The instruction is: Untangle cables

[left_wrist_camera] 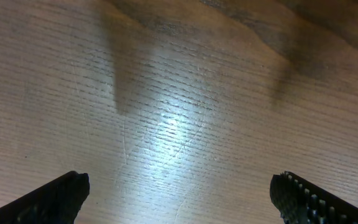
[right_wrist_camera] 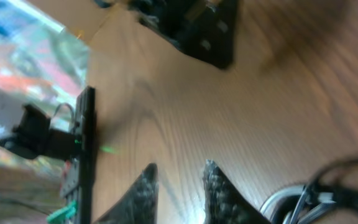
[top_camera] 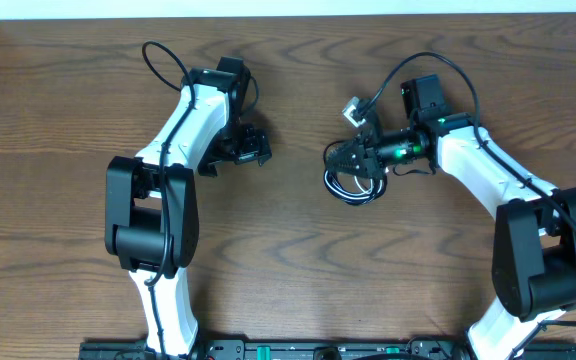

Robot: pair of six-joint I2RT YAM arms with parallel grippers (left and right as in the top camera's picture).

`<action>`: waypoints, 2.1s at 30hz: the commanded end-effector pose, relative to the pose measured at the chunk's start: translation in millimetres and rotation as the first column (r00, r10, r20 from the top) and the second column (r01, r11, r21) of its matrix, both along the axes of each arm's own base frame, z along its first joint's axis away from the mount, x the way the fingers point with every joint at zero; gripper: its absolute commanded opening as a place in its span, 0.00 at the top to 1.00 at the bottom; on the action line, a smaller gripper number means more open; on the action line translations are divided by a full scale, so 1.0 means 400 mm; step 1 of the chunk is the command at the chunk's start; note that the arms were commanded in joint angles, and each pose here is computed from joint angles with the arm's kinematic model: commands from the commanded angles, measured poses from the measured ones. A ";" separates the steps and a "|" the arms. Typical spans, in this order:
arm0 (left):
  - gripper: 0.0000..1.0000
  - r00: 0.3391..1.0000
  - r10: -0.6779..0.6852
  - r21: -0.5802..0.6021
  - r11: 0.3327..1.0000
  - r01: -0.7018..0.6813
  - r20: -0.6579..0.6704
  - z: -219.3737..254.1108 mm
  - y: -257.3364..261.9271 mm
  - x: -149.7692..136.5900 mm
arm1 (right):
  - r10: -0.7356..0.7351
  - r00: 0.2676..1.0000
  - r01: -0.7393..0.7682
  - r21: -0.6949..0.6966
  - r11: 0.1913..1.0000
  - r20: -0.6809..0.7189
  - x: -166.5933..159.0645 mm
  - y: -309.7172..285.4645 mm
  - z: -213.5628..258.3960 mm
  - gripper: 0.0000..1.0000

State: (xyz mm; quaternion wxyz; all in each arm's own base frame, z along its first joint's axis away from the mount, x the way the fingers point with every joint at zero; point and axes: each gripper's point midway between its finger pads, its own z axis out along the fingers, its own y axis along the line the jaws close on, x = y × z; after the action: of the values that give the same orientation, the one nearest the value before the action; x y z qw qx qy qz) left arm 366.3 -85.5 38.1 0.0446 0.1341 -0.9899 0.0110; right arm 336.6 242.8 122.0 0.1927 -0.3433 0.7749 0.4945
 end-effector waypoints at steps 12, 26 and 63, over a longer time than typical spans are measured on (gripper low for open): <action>0.02 1.000 -0.003 0.015 1.000 0.003 -0.010 -0.007 0.010 -0.001 | 0.011 0.977 0.132 -0.643 0.754 0.213 0.013 -0.081 -0.186 0.49; 0.02 1.000 -0.003 0.015 1.000 0.003 -0.010 -0.007 0.010 -0.001 | 0.038 0.986 0.067 -0.593 0.802 0.164 -0.034 -0.048 -0.206 0.62; 0.02 1.000 -0.003 0.015 1.000 0.003 -0.010 -0.007 0.010 -0.001 | 0.040 0.993 0.033 -0.593 0.805 0.110 -0.080 -0.029 -0.252 0.99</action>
State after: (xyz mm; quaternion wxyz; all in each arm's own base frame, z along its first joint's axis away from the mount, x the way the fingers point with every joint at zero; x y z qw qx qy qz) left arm 366.3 -85.4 38.1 0.0446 0.1341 -0.9899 0.0108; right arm 312.9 217.8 16.5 0.1210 -0.4104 0.8868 0.1747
